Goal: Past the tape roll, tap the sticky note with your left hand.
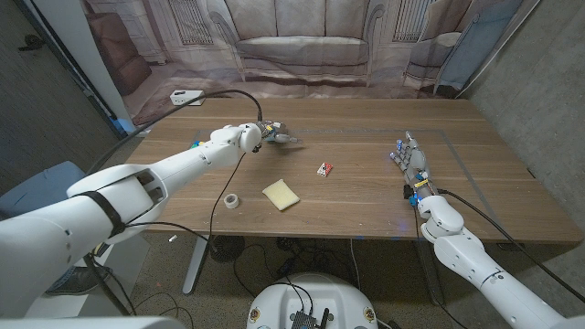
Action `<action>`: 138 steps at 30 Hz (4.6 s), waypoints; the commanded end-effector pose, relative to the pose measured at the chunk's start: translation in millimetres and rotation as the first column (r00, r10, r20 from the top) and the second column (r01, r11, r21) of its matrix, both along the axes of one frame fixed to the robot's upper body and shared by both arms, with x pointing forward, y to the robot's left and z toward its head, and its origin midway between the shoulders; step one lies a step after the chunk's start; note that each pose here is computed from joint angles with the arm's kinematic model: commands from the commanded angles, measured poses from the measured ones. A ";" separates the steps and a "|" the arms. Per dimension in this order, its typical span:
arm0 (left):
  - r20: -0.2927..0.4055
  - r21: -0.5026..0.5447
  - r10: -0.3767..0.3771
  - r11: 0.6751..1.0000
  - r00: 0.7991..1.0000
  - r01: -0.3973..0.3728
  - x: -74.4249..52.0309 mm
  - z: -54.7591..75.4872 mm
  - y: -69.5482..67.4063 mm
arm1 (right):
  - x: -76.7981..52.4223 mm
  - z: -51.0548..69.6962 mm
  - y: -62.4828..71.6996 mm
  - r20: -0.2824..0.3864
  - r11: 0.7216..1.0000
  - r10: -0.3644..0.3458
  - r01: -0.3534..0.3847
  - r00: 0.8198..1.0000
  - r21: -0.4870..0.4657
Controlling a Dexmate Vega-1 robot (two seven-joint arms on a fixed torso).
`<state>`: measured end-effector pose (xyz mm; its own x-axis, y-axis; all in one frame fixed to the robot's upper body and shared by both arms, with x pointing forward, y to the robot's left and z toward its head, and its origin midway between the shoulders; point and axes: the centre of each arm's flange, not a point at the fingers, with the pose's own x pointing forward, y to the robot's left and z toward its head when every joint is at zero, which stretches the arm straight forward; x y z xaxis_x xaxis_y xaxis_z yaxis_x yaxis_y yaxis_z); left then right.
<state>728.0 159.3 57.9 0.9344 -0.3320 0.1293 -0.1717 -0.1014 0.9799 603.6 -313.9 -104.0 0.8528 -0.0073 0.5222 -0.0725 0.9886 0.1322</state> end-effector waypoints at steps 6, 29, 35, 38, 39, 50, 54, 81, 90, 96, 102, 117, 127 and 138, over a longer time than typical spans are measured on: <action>-0.007 -0.004 -0.019 1.000 1.000 0.019 -3.1 -4.0 -10.4 | -1.4 0.3 -2.3 -0.001 1.000 0.002 -0.002 1.000 0.001; 0.010 -0.016 -0.019 1.000 1.000 0.019 -7.8 -0.7 -8.4 | -4.3 -1.9 -0.9 0.002 1.000 0.000 0.000 1.000 0.006; 0.022 -0.025 -0.010 1.000 1.000 0.011 -11.3 2.2 -2.8 | -4.0 -1.5 1.0 0.003 1.000 0.003 -0.003 1.000 0.003; 0.023 -0.027 -0.003 1.000 1.000 0.004 -11.7 2.4 -0.4 | -4.1 -1.7 1.7 0.003 1.000 0.004 -0.004 1.000 0.003; 0.024 -0.027 0.001 1.000 1.000 0.000 -11.7 2.5 0.7 | -4.2 -1.8 2.3 0.004 1.000 0.006 -0.006 1.000 0.002; 0.036 -0.035 0.008 0.999 0.999 -0.006 -15.5 4.9 5.4 | -3.5 -3.0 4.6 0.002 1.000 0.013 -0.013 1.000 0.002; 0.041 -0.044 0.003 0.999 0.999 -0.001 -17.3 3.5 6.2 | -3.9 -3.6 5.5 0.002 1.000 0.015 -0.015 1.000 0.001; 0.119 -0.155 0.003 0.988 0.993 0.016 -44.8 16.1 27.6 | -8.2 6.6 5.9 0.046 1.000 0.015 -0.014 0.999 -0.019; 0.185 -0.222 -0.012 0.974 0.983 0.054 -64.9 20.3 36.6 | -7.6 8.3 5.4 0.056 1.000 0.022 -0.020 0.998 -0.021; 0.211 -0.269 -0.013 0.960 0.977 0.071 -74.9 20.4 41.0 | -9.5 8.9 4.6 0.057 0.999 0.024 -0.022 0.998 -0.034; 0.247 -0.347 -0.011 0.933 0.969 0.099 -84.5 18.2 46.8 | -11.3 10.9 4.0 0.065 0.999 0.027 -0.024 0.998 -0.038; 0.274 -0.444 -0.035 0.882 0.961 0.158 -101.4 14.0 59.6 | -12.0 14.8 4.6 0.078 0.998 0.036 -0.033 0.996 -0.046; 0.269 -0.541 -0.057 0.817 0.962 0.199 -110.4 8.5 75.7 | -12.8 18.4 6.5 0.095 0.997 0.041 -0.035 0.995 -0.068; 0.253 -0.674 -0.144 0.684 0.957 0.281 -116.7 1.1 89.4 | -11.7 20.9 8.1 0.107 0.997 0.043 -0.037 0.993 -0.063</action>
<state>619.1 235.0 65.5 0.8081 -0.2621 0.5276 -0.3476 0.5110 0.7862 591.0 -307.7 -85.7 0.7983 0.0570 0.5996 -0.1183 0.9909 0.0634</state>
